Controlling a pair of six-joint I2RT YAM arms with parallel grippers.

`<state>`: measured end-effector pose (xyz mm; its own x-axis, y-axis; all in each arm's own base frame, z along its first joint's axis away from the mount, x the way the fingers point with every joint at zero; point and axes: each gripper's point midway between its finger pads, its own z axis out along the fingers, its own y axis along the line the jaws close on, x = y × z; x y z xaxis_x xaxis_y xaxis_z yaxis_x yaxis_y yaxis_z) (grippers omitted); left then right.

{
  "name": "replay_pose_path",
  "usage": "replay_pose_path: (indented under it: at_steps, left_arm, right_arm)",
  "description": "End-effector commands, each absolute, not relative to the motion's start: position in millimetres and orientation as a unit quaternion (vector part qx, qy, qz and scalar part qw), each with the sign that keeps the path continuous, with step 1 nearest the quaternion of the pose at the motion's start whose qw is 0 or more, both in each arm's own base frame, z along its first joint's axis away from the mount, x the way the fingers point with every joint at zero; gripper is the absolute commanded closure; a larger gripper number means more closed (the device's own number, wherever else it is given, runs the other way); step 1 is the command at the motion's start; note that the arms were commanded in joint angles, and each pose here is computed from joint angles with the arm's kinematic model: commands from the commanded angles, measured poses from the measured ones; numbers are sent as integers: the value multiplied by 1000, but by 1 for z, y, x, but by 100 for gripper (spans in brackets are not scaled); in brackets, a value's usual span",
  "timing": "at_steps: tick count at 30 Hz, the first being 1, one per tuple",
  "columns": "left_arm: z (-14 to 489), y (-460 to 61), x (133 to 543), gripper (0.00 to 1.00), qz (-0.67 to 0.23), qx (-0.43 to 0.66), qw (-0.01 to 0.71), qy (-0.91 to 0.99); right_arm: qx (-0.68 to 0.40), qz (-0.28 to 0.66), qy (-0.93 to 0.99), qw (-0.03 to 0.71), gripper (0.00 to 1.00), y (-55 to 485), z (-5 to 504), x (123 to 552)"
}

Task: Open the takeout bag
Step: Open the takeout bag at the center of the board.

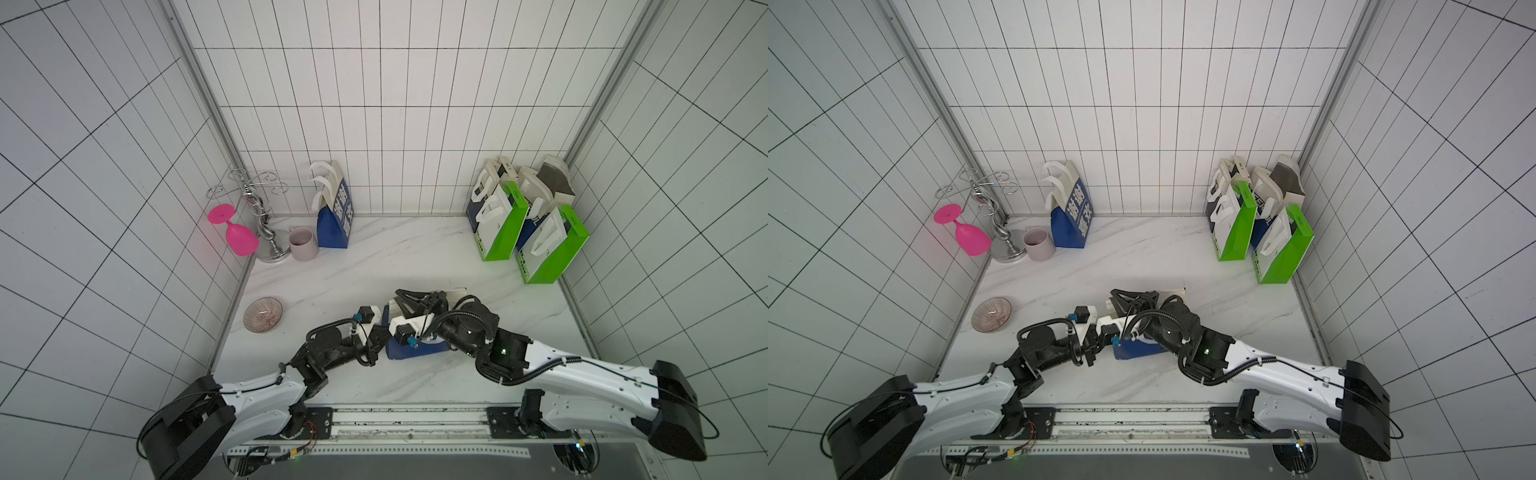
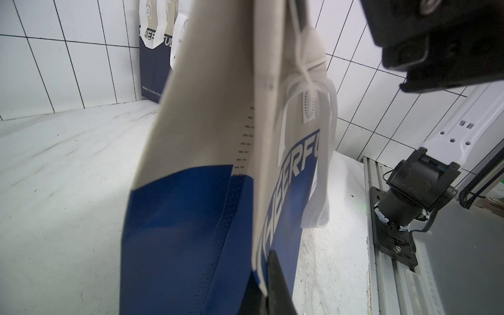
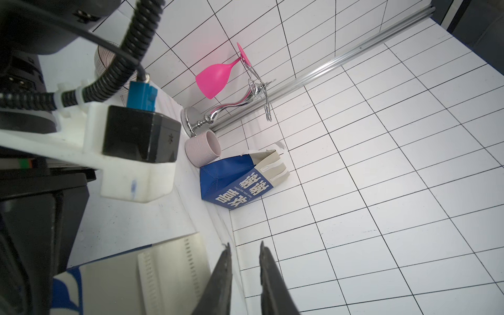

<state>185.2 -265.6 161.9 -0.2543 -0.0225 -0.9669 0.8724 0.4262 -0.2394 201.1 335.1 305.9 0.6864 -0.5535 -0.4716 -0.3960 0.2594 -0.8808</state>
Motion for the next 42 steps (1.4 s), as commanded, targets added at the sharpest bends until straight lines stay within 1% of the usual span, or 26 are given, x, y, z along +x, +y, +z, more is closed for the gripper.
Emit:
replay_pose_path:
  at_steps: [1, 6, 11, 15, 30, 37, 42]
  left_arm:
    - [176, -270, 184, 100, -437, 327, 532, 647]
    - [176, -270, 185, 100, -436, 327, 531, 649]
    - [175, -270, 185, 100, -435, 327, 531, 650]
    - [176, -270, 185, 100, -436, 327, 531, 649]
    - [176, -270, 184, 100, -435, 328, 531, 649]
    - [175, -271, 184, 100, -434, 329, 530, 650]
    - [175, -271, 184, 100, -435, 330, 529, 650]
  right_arm:
    - [-620, -34, 394, 678, 78, 332, 285, 191]
    - [-633, 5, 384, 672, 75, 330, 285, 172]
    - [-665, 12, 387, 638, 75, 329, 266, 163]
    - [-671, -8, 394, 628, 74, 330, 257, 169]
    - [-664, -62, 402, 627, 60, 336, 249, 190]
    - [-657, -89, 399, 634, 59, 338, 250, 198]
    - [-642, -123, 400, 643, 62, 339, 253, 208]
